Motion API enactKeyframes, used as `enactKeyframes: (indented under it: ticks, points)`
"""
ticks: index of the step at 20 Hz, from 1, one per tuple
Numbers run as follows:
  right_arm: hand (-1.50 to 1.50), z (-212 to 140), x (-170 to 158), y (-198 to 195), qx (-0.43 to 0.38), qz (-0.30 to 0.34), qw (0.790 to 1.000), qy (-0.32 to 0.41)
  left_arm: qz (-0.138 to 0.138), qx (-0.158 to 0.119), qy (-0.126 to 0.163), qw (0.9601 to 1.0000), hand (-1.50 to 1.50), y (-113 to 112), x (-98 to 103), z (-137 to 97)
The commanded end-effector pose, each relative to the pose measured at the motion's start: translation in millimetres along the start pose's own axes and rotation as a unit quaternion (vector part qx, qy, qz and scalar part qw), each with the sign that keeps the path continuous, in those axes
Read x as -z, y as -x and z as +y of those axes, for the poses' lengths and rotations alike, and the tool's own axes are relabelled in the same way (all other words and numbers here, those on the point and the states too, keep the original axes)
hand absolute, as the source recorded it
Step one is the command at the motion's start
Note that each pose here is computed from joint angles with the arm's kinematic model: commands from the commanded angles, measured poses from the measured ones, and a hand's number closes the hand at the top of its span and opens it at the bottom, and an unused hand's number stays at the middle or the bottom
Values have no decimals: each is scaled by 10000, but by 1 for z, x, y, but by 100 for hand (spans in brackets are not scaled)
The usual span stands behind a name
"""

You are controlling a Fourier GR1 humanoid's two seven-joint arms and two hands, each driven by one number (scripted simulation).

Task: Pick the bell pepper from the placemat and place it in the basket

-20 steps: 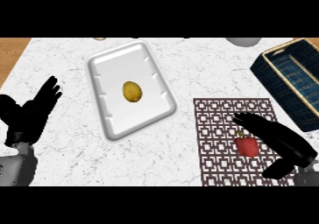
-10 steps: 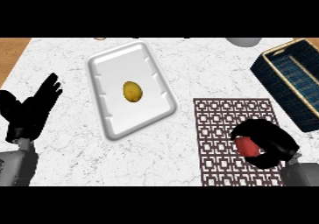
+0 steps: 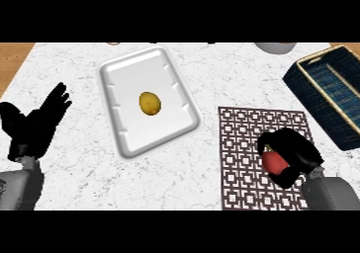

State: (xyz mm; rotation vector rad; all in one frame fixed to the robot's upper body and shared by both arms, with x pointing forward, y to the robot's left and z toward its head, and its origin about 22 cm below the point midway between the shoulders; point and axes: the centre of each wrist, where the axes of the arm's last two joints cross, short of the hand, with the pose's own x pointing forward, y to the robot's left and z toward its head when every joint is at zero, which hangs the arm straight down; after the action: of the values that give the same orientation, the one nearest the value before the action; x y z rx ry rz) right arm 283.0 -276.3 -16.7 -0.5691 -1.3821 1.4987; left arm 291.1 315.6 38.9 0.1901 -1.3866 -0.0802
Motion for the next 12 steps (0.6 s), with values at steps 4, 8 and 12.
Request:
enactKeyframes:
  ticks: [4, 8, 12]
  points:
    - [150, -15, 46, -25, 1725, 2665, 9417, 1110, -120, -3, 83, 9999, 0, -6, 2, -5]
    - [150, -55, 75, -35, 2074, 3710, 8919, 1544, -246, 31, 305, 9992, 0, -15, 7, -17]
    - [150, -118, 104, -60, 2826, 3964, 8317, 2669, -244, 85, 463, 9986, 0, -18, 12, -26]
